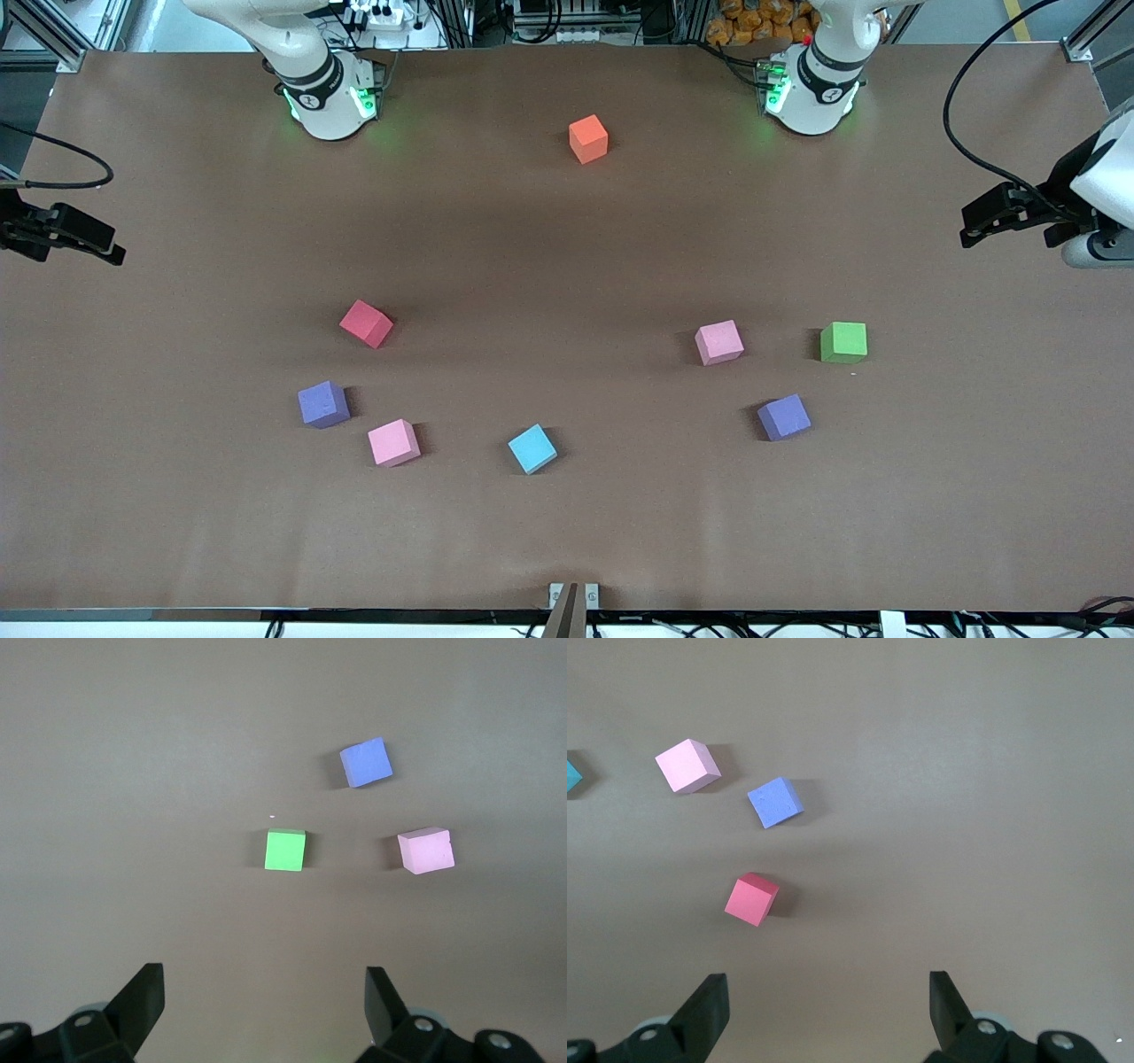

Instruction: Arrange blocks into number 1

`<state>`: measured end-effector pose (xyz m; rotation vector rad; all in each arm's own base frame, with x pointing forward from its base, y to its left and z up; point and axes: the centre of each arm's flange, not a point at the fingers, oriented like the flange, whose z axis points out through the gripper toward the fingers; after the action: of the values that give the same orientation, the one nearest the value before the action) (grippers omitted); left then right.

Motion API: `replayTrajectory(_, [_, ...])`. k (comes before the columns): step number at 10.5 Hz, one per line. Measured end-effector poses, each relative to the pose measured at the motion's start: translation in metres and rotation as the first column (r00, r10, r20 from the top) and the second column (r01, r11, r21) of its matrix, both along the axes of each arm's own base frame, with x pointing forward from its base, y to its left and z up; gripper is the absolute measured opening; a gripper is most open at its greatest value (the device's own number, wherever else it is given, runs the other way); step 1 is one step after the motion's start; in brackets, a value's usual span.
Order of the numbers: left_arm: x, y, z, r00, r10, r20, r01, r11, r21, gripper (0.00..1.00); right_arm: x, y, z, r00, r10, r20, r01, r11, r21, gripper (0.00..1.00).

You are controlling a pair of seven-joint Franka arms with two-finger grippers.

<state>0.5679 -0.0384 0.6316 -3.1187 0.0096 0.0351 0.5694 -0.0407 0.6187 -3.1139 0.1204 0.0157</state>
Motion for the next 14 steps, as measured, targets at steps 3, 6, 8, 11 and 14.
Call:
replayTrajectory(3, [0.0,-0.002,-0.001,1.0,-0.003,-0.003,0.003,1.0,-0.008,1.0,0.0,-0.001,0.0,1.0,-0.002,0.0,0.002,1.0,0.0,1.0])
replayTrajectory(6, [-0.001,-0.057,-0.026,0.999,0.025,-0.039,-0.028,0.997,-0.07,1.0,0.0,-0.003,-0.001,1.0,-0.005,-0.003,0.005,1.0,0.0,1.0])
replayTrajectory(8, [-0.015,-0.155,-0.059,0.996,0.083,-0.046,-0.086,0.993,-0.078,1.0,0.0,-0.002,-0.002,1.0,-0.005,-0.005,0.005,1.0,0.0,1.0])
replayTrajectory(11, [-0.078,-0.284,-0.127,0.99,0.113,-0.081,-0.119,0.99,-0.073,1.0,0.009,0.005,-0.019,1.0,0.001,-0.027,0.0,1.0,0.029,1.0])
replayTrajectory(14, [-0.166,-0.37,-0.2,0.967,0.233,-0.103,-0.24,0.969,-0.06,1.0,0.05,0.022,-0.085,0.999,-0.02,-0.047,0.024,0.996,0.088,1.0])
